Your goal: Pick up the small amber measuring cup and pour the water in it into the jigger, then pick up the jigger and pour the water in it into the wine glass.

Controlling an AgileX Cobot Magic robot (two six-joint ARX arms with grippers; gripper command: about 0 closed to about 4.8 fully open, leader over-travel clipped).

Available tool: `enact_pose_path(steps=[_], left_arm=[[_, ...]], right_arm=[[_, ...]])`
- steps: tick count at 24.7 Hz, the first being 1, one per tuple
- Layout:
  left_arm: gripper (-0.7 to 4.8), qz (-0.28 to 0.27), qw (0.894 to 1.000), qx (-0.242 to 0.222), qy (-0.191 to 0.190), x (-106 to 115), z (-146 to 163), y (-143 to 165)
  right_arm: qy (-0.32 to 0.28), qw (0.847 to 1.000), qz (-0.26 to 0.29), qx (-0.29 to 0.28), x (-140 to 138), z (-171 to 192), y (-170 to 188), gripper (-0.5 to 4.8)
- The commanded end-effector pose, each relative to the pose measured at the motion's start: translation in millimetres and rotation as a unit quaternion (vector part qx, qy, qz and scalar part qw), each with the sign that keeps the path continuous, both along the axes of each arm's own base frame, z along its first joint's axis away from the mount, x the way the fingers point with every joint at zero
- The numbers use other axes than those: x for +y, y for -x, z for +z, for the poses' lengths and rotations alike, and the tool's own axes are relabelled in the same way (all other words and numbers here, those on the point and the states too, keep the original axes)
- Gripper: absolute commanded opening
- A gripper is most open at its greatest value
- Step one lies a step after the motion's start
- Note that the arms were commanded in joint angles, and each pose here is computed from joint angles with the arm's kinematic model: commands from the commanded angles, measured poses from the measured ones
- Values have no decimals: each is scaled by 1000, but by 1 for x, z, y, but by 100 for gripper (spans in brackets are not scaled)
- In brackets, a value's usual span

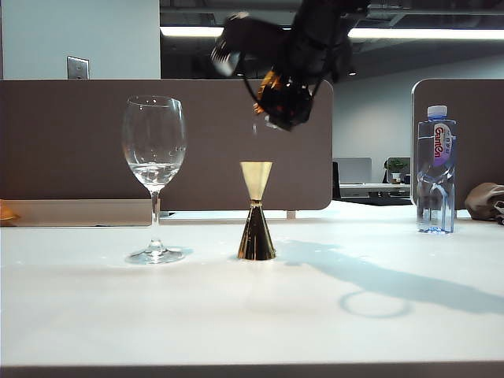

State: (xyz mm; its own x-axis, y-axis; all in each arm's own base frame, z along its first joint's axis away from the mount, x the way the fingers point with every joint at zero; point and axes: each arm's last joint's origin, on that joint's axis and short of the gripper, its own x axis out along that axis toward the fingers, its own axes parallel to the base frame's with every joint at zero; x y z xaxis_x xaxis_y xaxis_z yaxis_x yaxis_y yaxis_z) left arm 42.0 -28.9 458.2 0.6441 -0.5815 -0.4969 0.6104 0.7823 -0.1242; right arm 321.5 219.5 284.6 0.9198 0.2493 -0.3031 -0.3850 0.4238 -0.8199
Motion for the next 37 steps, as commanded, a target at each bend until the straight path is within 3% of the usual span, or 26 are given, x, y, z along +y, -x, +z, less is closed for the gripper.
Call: enact_pose_path(steps=[1, 3, 5, 7, 9, 20, 29, 37], left_arm=[[-2, -1, 1000, -8, 2, 0, 2, 0], [-2, -1, 1000, -8, 2, 0, 2, 0], [-2, -1, 1000, -9, 2, 0, 2, 0], [-2, -1, 1000, -8, 2, 0, 2, 0], [-2, -1, 1000, -8, 2, 0, 2, 0], [-2, -1, 1000, -8, 2, 0, 2, 0], [-2, -1, 1000, -8, 2, 0, 2, 0], [-2, -1, 1000, -8, 2, 0, 2, 0]], right_arm=[[-183, 979, -84, 27, -25, 2, 5, -1], [-269, 958, -96, 23, -51, -9, 14, -1], [-390, 918, -59, 39, -80, -29, 24, -1], [-442, 895, -33, 51, -94, -47, 28, -1], [-457, 887, -19, 63, -100, -61, 30, -1], [-464, 875, 14, 139, -106, -118, 22, -1], [-464, 867, -27, 181, -113, -151, 15, -1], [-465, 864, -56, 185, -125, -164, 10, 0]])
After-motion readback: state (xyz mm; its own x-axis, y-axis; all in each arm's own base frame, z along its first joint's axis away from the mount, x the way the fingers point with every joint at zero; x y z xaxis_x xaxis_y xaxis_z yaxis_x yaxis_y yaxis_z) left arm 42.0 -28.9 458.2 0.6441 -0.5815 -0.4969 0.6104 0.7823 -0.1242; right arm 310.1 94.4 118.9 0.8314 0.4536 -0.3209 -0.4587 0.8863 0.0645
